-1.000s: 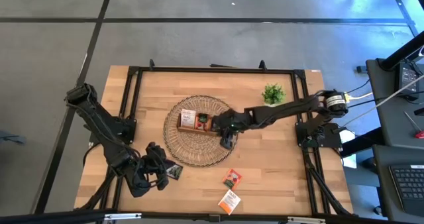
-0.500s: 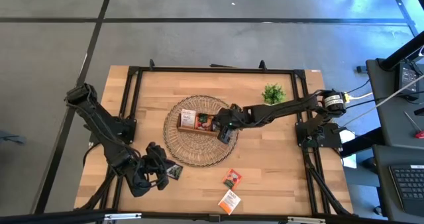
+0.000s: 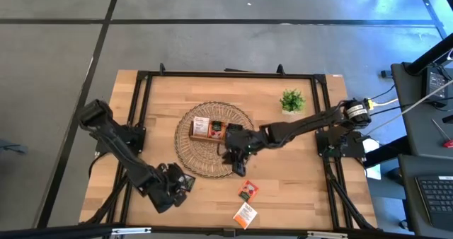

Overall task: Pick & Place Tea
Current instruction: Put the purple tea bag into the right section of the wooden organizer

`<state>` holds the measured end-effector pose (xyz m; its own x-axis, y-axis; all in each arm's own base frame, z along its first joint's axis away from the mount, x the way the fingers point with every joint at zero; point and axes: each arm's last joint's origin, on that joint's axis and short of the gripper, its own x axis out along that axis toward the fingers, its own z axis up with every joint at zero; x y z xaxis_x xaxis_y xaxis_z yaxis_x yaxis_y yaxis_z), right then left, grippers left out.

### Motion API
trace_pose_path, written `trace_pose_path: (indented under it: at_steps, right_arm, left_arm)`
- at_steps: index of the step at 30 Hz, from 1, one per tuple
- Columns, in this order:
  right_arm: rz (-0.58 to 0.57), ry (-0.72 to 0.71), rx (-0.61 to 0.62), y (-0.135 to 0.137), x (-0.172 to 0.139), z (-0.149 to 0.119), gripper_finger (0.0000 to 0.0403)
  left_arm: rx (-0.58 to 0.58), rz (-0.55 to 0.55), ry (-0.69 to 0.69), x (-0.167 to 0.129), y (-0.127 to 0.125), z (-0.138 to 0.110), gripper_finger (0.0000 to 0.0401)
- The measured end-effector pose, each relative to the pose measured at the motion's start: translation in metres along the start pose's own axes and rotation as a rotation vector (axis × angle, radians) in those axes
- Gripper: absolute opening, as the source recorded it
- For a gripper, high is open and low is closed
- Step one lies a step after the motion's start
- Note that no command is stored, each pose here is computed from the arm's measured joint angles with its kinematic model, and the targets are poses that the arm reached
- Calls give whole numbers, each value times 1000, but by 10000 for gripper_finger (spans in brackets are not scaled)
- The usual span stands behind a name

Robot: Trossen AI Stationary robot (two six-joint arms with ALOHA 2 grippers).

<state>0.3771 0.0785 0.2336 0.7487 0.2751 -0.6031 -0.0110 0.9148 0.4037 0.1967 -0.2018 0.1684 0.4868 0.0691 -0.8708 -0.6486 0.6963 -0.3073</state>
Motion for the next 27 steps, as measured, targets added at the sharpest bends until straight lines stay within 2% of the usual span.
trace_pose_path:
  at_steps: [3, 8, 14, 20, 27]
  right_arm:
    - [19, 11, -20, 9, 1, -4, 100]
    - [23, 33, -47, 14, 7, -11, 100]
    - [22, 74, 81, 17, 27, -25, 100]
    - [42, 106, 206, 21, 63, -49, 100]
    - [68, 162, 443, 22, 100, -80, 100]
  left_arm:
    - [-52, 19, 18, 14, -3, -6, 2]
    - [-71, 14, 24, 34, -7, -13, 2]
    - [-91, -29, 57, 48, -15, -15, 2]
    - [-54, -145, 28, 51, -26, -14, 2]
    - [-147, -214, -3, 56, -33, -8, 2]
